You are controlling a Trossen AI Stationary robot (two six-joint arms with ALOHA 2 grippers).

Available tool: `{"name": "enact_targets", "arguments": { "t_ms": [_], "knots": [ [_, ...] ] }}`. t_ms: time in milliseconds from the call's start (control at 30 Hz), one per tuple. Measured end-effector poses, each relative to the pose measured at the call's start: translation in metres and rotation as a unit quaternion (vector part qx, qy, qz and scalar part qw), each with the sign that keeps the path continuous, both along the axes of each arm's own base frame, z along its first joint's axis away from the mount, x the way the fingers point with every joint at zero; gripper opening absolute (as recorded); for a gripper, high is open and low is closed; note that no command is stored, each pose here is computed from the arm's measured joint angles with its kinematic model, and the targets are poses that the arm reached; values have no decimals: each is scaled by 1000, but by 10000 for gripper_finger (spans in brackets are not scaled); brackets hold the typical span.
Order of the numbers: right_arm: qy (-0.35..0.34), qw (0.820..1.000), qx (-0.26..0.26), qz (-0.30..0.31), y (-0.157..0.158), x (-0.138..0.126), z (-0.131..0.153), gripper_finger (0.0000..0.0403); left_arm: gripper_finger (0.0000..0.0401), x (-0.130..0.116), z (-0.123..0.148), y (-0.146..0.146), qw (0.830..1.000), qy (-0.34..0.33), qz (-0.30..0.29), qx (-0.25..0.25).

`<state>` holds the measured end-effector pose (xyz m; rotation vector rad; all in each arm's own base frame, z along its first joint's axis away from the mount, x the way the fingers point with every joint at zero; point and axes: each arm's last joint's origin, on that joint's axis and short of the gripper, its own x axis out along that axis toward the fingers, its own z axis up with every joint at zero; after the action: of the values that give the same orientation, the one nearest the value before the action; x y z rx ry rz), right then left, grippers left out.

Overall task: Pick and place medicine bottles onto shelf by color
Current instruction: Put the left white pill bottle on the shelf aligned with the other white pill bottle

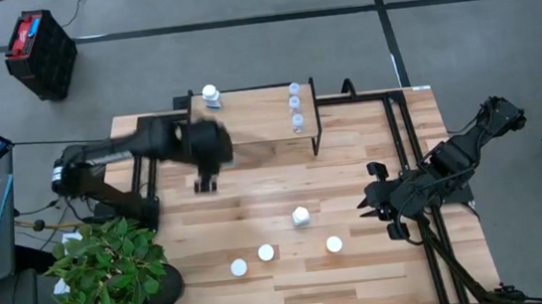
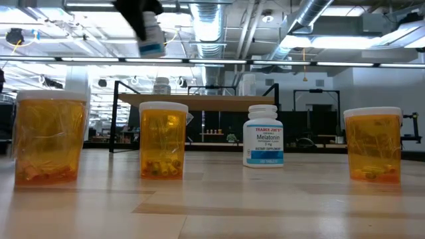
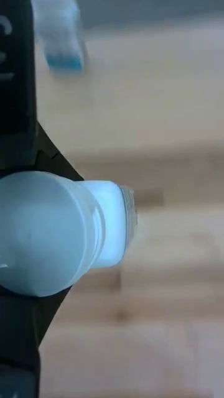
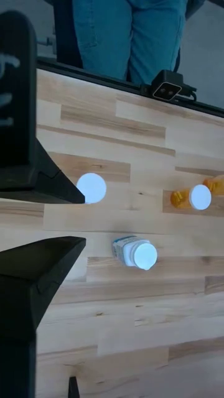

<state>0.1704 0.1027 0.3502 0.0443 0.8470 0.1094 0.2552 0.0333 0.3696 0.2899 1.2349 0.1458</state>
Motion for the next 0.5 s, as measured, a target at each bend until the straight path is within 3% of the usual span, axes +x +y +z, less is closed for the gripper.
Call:
{"name": "enact_targets", "arguments": {
  "t_ms": [233, 500],
  "knots": [
    [0, 1000, 0, 0, 0, 0, 0, 118, 128, -21, 12, 79, 999, -3, 36, -3],
    [0, 1000, -7, 7, 0, 0, 0, 118, 128, -12, -19, 131, 997, 54, 59, -19]
  ]
}}
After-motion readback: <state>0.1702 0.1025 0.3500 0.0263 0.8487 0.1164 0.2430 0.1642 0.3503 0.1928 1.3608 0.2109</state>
